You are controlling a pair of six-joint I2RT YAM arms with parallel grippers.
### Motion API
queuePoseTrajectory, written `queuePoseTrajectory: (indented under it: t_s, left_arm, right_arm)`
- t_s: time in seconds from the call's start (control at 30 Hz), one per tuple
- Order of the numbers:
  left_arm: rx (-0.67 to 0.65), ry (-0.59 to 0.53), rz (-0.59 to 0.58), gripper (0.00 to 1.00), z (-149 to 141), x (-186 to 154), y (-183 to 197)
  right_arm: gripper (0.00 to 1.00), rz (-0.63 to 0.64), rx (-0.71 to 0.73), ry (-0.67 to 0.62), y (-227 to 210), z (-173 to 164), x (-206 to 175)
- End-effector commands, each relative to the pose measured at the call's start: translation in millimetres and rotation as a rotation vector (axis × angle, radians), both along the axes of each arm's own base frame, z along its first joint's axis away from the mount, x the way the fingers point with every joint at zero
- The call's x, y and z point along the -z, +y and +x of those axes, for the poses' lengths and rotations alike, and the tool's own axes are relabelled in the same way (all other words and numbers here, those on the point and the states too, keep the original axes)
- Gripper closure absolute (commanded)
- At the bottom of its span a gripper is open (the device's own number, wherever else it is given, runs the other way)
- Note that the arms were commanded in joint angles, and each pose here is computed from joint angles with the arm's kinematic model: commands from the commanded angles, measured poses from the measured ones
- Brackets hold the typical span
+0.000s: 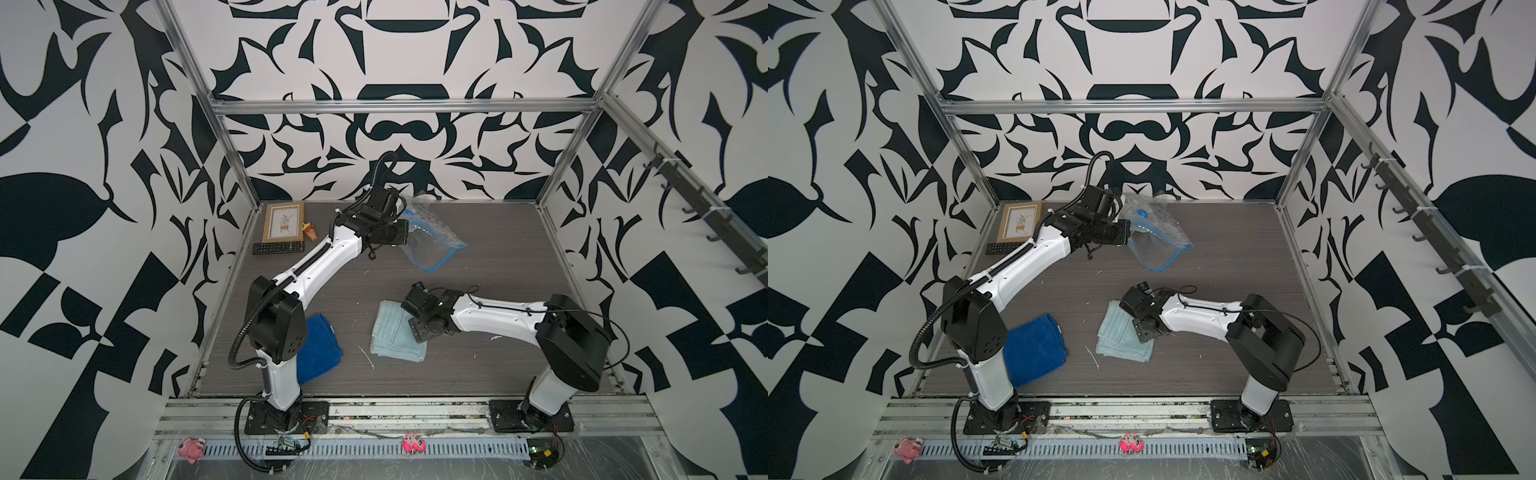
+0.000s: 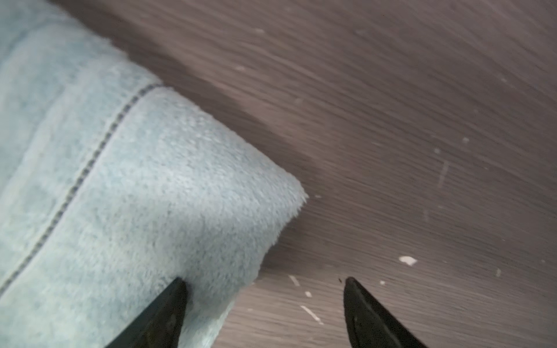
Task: Place the folded towel into the vacuum bag
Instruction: Move the towel to the center of the board, then pick up the towel from the center of the board.
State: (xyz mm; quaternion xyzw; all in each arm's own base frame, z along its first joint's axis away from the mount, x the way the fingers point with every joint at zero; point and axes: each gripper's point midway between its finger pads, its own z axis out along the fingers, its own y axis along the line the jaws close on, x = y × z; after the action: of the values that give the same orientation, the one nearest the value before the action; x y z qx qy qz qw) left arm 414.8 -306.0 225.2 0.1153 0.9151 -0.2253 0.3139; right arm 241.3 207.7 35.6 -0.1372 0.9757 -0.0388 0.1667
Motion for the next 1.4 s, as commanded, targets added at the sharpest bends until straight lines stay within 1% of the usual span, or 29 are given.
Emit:
queuePoseTrajectory:
  t_s: [0.0, 0.1, 0.17, 0.23, 0.33, 0.4, 0.47, 0.57, 0.67, 0.7, 0.77, 0.83, 0.9, 0.93, 1.07, 1.23, 1.37]
  left_arm:
    - [-0.023, -0.033, -0.015, 1.00, -0.1, -15.5, 10.3]
    - [-0.024, -0.033, -0.013, 1.00, -0.3, -15.6, 11.9]
    - [-0.021, -0.033, -0.012, 1.00, -1.2, -15.0, 11.7]
    - [-0.015, -0.030, -0.008, 1.00, -2.9, -12.5, 11.8]
    - [0.013, -0.020, -0.011, 1.00, -8.1, -8.5, 10.4]
    - [0.051, -0.008, -0.017, 1.00, -13.9, -5.1, 6.6]
    - [0.096, 0.016, -0.035, 1.00, -23.9, -1.0, 1.0]
    - [0.167, 0.042, -0.026, 1.00, -43.0, 9.8, -10.8]
    - [0.228, 0.073, 0.027, 1.00, -68.5, 27.5, -23.0]
    - [0.238, 0.085, 0.047, 1.00, -74.9, 34.4, -24.3]
    - [0.260, 0.120, 0.083, 1.00, -89.2, 50.2, -26.9]
    - [0.266, 0.158, 0.089, 1.00, -97.4, 62.4, -28.4]
    - [0.268, 0.187, 0.079, 1.00, -102.2, 67.6, -30.7]
    - [0.269, 0.201, 0.066, 1.00, -104.2, 68.1, -32.7]
    - [0.263, 0.207, 0.030, 1.00, -101.5, 63.2, -40.2]
    - [0.242, 0.170, -0.008, 1.00, -89.5, 51.7, -49.0]
    - [0.212, 0.146, -0.028, 1.00, -76.1, 47.9, -55.4]
  right_arm:
    - [0.17, -0.035, 0.149, 0.008, -47.6, 6.5, -4.7]
    - [0.17, -0.077, 0.332, 0.006, -93.5, 18.5, -8.4]
    - [0.16, -0.058, 0.425, -0.014, -112.0, 27.8, -15.2]
    - [0.16, -0.015, 0.497, -0.051, -121.6, 35.7, -28.8]
    - [0.16, 0.095, 0.584, -0.156, -122.1, 45.3, -65.9]
    - [0.17, 0.197, 0.650, -0.200, -120.2, 45.1, -88.2]
    - [0.17, 0.303, 0.727, -0.222, -119.5, 40.1, -105.2]
    - [0.18, 0.402, 0.831, -0.203, -122.1, 23.4, -114.9]
    - [0.18, 0.455, 0.919, -0.159, -128.1, 4.2, -112.0]
    - [0.17, 0.488, 0.932, -0.116, -124.1, -3.4, -109.1]
    - [0.17, 0.522, 0.984, -0.077, -126.4, -16.6, -101.6]
    - [0.17, 0.556, 1.029, -0.035, -125.5, -28.2, -91.3]
    - [0.16, 0.610, 1.047, 0.010, -119.0, -35.8, -80.9]
    - [0.14, 0.635, 1.052, 0.027, -115.6, -38.2, -75.3]
    - [0.07, 0.671, 1.075, 0.093, -107.2, -46.0, -52.1]
    - [0.07, 0.712, 1.117, 0.166, -94.2, -44.0, -27.3]
    - [0.07, 0.740, 1.149, 0.206, -84.6, -37.2, -21.9]
